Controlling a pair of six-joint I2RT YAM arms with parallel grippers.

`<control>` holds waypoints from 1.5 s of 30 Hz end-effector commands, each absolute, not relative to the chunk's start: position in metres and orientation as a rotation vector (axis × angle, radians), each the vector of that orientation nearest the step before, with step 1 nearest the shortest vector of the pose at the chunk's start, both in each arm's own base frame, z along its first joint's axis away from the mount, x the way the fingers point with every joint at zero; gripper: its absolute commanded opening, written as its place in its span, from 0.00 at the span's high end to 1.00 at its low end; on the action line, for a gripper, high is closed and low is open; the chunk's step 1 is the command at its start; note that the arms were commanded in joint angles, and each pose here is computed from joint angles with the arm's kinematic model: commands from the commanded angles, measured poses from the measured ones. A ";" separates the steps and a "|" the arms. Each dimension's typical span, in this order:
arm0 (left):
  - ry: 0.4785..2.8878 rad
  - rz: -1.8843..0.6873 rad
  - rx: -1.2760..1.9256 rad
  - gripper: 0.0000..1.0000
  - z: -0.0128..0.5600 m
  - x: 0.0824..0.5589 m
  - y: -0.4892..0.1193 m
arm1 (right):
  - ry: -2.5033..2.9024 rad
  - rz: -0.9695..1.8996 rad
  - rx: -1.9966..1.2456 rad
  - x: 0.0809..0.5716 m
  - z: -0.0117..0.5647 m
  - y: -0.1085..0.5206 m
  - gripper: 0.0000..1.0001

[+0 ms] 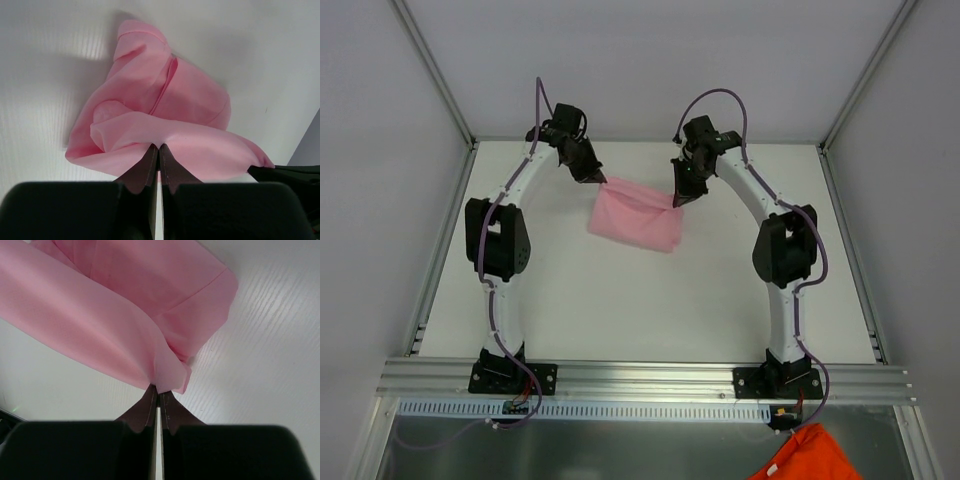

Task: Fold and stack the t-shirts
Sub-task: Fold the long partially folded tshirt into a neat square

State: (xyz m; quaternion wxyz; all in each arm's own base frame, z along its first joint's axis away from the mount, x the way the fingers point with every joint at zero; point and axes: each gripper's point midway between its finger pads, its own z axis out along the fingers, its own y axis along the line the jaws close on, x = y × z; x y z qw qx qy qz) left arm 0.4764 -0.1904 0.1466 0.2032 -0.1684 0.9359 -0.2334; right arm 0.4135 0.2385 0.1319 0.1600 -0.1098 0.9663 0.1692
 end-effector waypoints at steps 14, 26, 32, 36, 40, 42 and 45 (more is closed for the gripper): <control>2.636 -0.598 -0.475 0.26 0.114 0.506 -0.183 | 2.578 0.187 -0.285 0.484 0.149 0.210 0.46; 2.497 -0.647 -0.411 0.01 0.167 0.515 -0.176 | 2.489 0.185 -0.268 0.477 0.179 0.203 0.38; 2.388 -0.741 -0.356 0.01 0.213 0.505 -0.181 | 2.528 0.328 -0.288 0.443 0.187 0.216 0.99; 2.350 -0.810 -0.324 0.01 0.230 0.493 -0.187 | 2.526 0.394 -0.312 0.414 0.197 0.216 0.99; 2.399 -0.951 -0.285 0.01 0.214 0.479 -0.205 | 2.561 0.444 -0.344 0.392 0.189 0.215 0.99; 2.421 -0.999 -0.287 0.01 0.198 0.473 -0.210 | 2.585 0.483 -0.356 0.380 0.181 0.216 0.99; 2.463 -1.030 -0.298 0.01 0.175 0.466 -0.214 | 2.611 0.520 -0.350 0.371 0.169 0.218 0.99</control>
